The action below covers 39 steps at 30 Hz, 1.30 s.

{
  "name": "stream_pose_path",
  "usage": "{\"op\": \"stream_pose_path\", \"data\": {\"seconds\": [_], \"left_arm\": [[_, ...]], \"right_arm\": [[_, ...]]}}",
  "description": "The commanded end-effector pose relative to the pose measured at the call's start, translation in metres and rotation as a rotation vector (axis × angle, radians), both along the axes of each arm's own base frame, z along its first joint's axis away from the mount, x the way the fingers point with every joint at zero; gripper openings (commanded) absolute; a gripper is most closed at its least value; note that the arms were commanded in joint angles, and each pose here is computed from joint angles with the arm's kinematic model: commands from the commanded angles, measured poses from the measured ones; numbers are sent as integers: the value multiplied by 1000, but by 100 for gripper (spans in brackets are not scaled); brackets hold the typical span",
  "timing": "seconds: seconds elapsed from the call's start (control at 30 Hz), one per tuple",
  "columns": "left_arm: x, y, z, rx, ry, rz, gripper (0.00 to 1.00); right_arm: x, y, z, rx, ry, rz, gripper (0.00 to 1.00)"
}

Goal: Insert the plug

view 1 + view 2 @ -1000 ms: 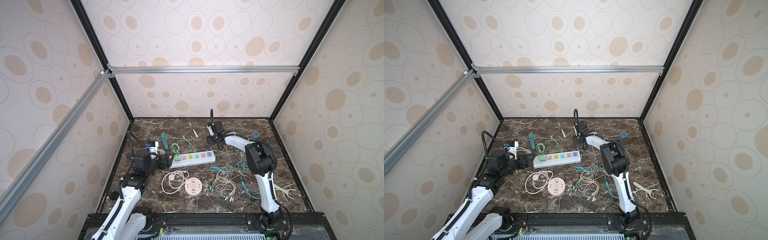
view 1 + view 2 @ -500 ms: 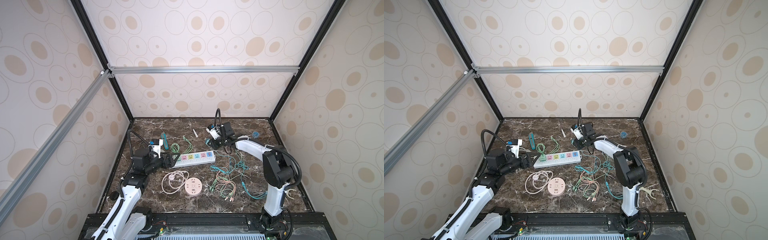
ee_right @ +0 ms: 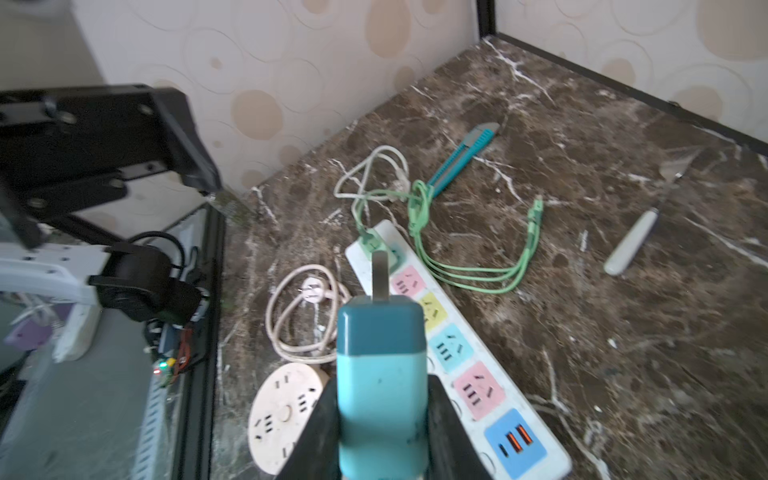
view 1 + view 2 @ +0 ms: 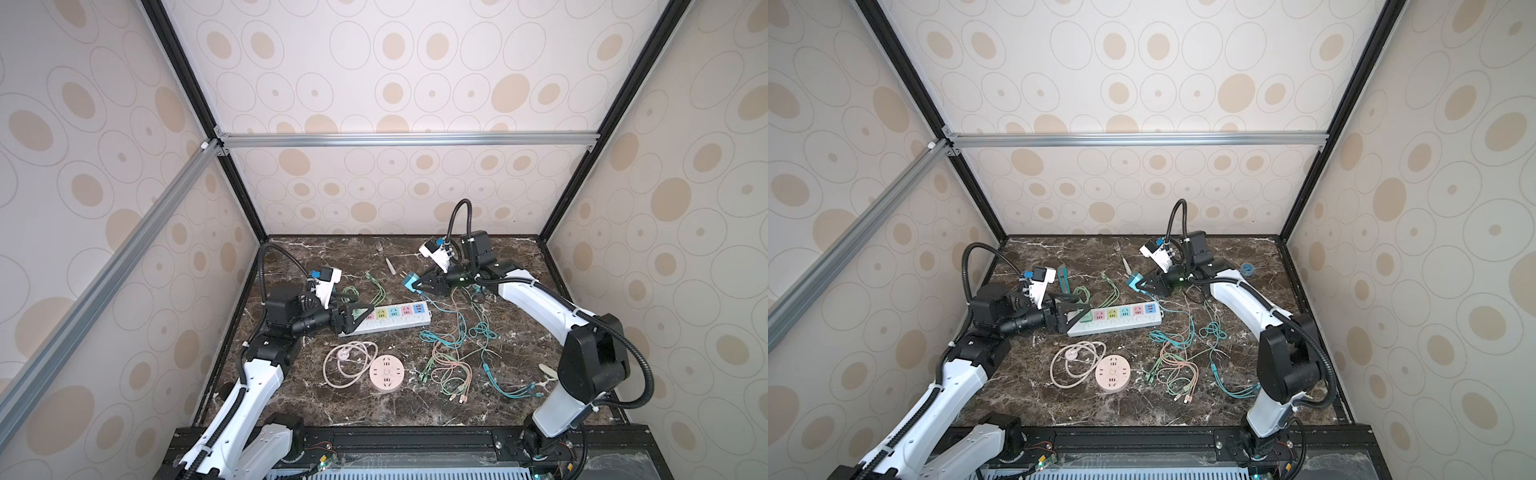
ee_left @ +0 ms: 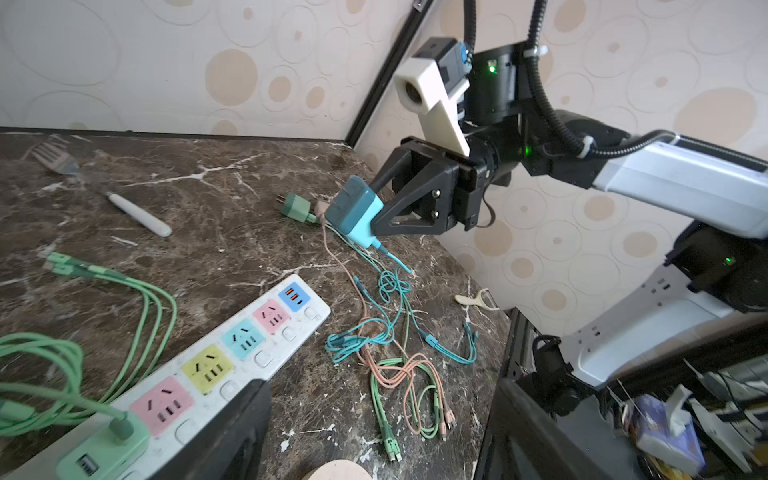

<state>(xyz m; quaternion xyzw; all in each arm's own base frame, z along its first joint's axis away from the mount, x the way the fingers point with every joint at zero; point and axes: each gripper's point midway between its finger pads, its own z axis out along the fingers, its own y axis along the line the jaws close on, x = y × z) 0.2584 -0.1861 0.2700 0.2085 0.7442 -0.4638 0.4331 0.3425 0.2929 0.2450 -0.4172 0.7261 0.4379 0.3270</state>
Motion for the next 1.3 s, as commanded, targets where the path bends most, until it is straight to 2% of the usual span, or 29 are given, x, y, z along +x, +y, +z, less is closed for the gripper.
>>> {"op": "stream_pose_path", "data": {"seconds": [0.0,0.13,0.27,0.4,0.73,1.27], "left_arm": [[-11,-18,22,-4,-107,-123,84],[-15,-35,24,4,-124,-189,84],[-30,-59,29,-8,-155,-322,82],[-34,-76,32,3,-182,-379,78],[-30,-86,52,-46,-234,-392,71],[-34,-88,62,-80,-246,-409,57]], "right_arm": [[-45,4,37,149,44,174,6],[-62,2,55,202,49,230,0],[-74,-1,64,223,47,263,0],[-87,-1,72,243,46,301,0],[-114,4,75,254,53,379,0],[-130,15,68,220,72,429,0]]}}
